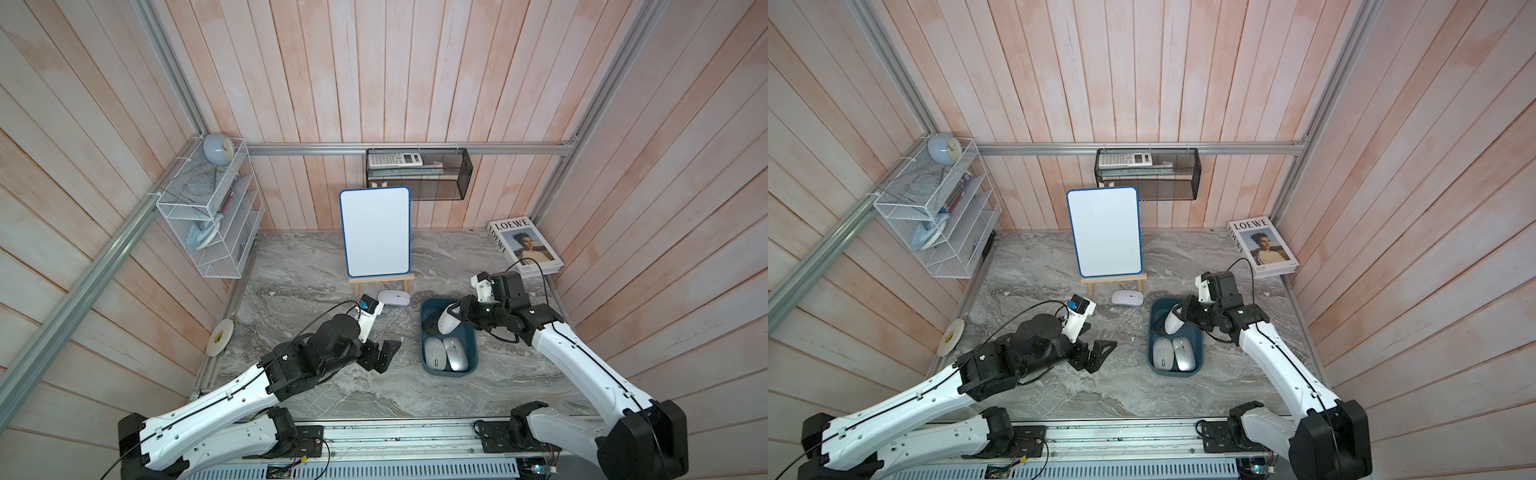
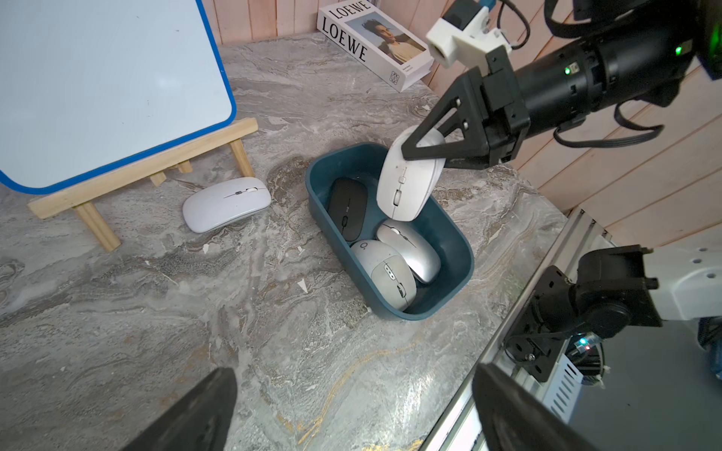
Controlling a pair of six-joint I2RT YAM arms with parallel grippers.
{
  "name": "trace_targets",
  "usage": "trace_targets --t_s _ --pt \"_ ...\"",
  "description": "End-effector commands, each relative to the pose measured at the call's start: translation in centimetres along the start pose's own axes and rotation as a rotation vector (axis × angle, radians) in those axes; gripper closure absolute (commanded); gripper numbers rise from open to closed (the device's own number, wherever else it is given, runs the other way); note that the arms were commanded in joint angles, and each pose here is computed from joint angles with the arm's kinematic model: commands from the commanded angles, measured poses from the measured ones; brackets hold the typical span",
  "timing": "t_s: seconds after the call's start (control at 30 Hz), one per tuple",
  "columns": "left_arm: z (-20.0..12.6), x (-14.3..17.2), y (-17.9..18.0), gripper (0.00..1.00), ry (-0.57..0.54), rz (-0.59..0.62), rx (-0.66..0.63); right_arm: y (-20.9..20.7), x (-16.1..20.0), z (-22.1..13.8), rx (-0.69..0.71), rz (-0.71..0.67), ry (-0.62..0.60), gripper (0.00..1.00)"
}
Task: Put the mouse in the storage box
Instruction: Place the mouse in the storage box.
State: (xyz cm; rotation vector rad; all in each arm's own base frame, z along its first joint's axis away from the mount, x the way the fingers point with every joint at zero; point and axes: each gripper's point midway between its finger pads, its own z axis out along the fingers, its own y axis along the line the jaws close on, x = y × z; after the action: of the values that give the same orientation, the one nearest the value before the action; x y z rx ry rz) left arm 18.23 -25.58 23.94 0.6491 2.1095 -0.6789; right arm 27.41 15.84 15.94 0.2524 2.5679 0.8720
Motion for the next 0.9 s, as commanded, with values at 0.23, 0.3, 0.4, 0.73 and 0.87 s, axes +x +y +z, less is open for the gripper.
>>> trace_targets --t_s 0.23,0.3,0.4,0.73,0.87 --pt "0.9 0.8 1.2 0.0 0.002 -0.015 -0.047 -3.9 0.0 2.6 0.142 -0.107 0.016 0.8" --pt "1.1 0.8 1.2 0.0 -0.001 -0.022 -0.047 -4.4 0.0 3.3 0.156 -0.097 0.021 0.8" --pt "1.3 0.7 1.0 0.0 -0.003 -0.03 -0.039 -5.2 -0.5 3.8 0.202 -0.11 0.037 0.8" --pt "1.8 0.9 1.0 0.0 -0.006 -0.031 -0.037 -6.7 -0.1 6.0 0.239 -0.089 0.13 0.8" --pt "2.0 1.1 1.1 0.0 -0.002 -0.031 -0.041 -6.2 0.3 6.9 0.186 -0.058 0.137 0.79"
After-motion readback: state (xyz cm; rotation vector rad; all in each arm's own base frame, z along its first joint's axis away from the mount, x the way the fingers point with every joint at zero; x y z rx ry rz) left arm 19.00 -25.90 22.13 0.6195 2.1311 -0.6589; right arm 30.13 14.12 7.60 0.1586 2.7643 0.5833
